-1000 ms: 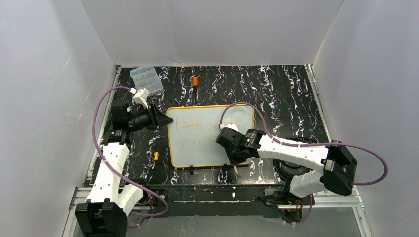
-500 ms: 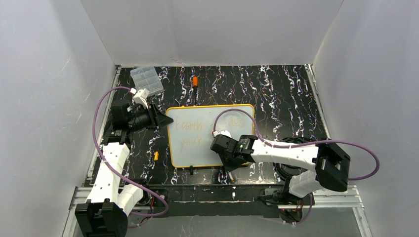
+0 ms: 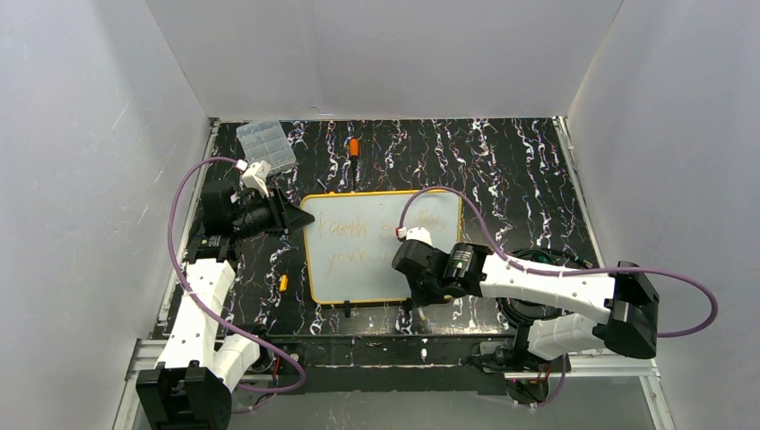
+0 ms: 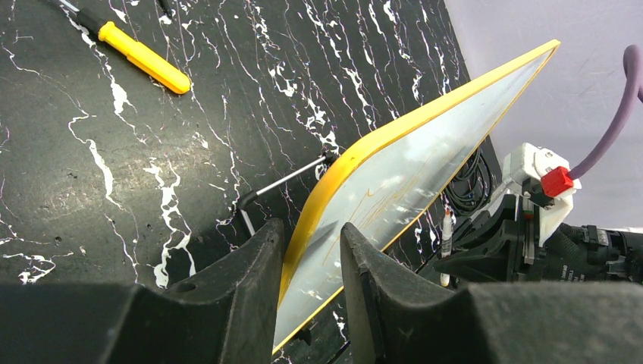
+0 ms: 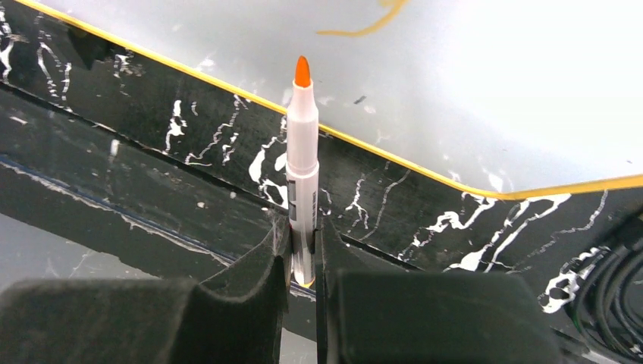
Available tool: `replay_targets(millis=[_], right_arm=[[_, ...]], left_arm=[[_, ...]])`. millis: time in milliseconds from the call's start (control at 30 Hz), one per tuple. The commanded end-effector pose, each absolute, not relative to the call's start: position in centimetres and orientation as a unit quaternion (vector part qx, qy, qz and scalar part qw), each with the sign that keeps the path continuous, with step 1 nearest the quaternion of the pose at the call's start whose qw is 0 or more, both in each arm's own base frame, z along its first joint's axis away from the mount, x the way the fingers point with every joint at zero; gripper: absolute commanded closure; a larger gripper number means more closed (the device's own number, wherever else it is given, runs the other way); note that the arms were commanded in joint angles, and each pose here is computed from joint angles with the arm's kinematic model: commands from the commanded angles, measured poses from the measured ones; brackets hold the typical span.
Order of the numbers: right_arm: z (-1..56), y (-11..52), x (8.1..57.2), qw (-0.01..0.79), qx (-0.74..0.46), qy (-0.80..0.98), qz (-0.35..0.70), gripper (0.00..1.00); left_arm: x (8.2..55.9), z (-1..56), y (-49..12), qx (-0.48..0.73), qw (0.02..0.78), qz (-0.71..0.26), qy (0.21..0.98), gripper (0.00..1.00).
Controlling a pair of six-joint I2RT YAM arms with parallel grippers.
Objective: Write a sentence on the whiteboard
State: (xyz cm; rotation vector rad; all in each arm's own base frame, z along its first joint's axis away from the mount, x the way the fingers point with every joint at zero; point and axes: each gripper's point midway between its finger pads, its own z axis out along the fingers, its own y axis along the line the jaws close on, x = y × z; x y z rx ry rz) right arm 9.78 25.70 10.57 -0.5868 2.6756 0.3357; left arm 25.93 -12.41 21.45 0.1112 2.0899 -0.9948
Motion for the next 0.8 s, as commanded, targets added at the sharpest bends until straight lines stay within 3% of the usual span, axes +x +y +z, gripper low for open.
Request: replay_targets(millis=[0,767], right_arm=[[10.1,23.5,10.2,0.194,-0.203,0.957,0.068,0.99],[8.3,21.9,11.6,0.171,-0.194,0.965,0.05,0.99]], left_arm=[[25.4,22.3,-12.8,0.059,0.409,-0.401,0.818,0.69],[25.4,22.2,-12.7,0.058,0.408,-0.399,0.819,0.69]])
